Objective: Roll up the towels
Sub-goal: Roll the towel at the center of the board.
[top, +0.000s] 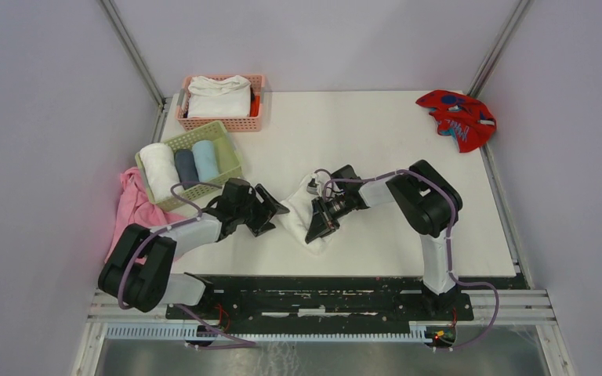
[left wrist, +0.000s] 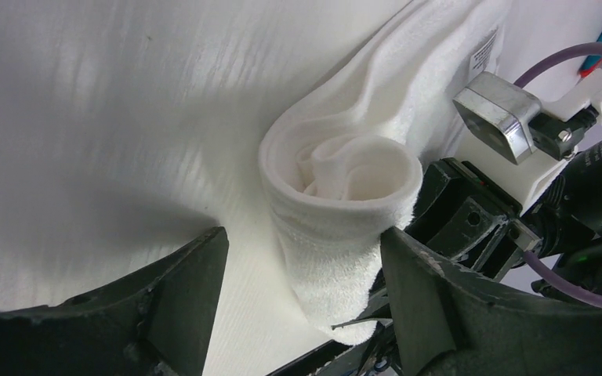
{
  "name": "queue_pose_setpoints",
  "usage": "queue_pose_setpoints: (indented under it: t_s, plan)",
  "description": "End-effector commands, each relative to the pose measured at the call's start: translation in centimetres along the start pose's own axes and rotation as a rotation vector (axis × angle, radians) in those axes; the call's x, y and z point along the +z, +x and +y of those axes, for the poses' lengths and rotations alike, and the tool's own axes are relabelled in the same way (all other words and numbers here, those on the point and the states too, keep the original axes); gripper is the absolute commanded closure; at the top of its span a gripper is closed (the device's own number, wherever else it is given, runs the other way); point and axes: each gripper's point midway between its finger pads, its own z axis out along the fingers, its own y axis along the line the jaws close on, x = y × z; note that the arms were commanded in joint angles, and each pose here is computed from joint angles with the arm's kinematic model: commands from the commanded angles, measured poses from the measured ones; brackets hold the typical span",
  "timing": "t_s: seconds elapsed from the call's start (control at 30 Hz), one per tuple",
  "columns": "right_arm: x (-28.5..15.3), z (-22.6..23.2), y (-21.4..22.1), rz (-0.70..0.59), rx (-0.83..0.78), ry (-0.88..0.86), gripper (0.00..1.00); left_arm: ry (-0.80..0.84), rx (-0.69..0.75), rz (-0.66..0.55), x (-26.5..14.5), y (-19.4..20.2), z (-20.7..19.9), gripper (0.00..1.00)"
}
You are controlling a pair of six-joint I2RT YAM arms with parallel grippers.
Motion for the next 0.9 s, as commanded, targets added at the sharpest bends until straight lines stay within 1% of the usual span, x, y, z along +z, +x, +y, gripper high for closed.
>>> queue_pose_setpoints:
  t_s: [0.0, 0.07, 0.2, 0.27, 0.43, 0.57, 0.67, 0.73, 0.87]
  plan:
    - [0.4, -2.9, 0.5, 0.002, 0.046, 0.096, 0.82, 0.050, -0.038, -0.013, 0.7, -0.5, -2.0, 0.22]
    - [0.4, -3.0, 0.5, 0.002, 0.050, 0.101, 0.82, 0.069, -0.047, -0.018, 0.6, -0.4, -2.3, 0.22]
    - [0.4, -3.1, 0.5, 0.003, 0.048, 0.110, 0.82, 0.106, -0.045, -0.081, -0.4, -1.4, -3.6, 0.21]
    - [0.3, -3.1, 0.5, 0.001, 0.048, 0.115, 0.82, 0.070, -0.039, -0.087, -0.4, -1.6, -3.3, 0.21]
    - [0.1, -2.8, 0.4, -0.001, 0.040, 0.127, 0.81, -0.041, -0.027, -0.046, 0.9, -0.8, -1.6, 0.23]
    - [-0.5, -2.4, 0.2, -0.014, 0.006, 0.163, 0.80, -0.164, -0.038, -0.011, 1.9, 0.2, 1.4, 0.30]
    - [-1.2, -2.3, -0.1, -0.030, -0.029, 0.218, 0.78, -0.231, -0.043, 0.020, 2.5, 0.9, 3.2, 0.43]
    - [-1.8, -2.0, -0.3, -0.043, -0.061, 0.266, 0.74, -0.270, -0.048, 0.036, 2.7, 1.2, 4.1, 0.48]
    - [-3.8, -1.0, -1.0, -0.093, -0.171, 0.410, 0.58, -0.303, -0.045, 0.049, 2.8, 1.2, 4.5, 0.58]
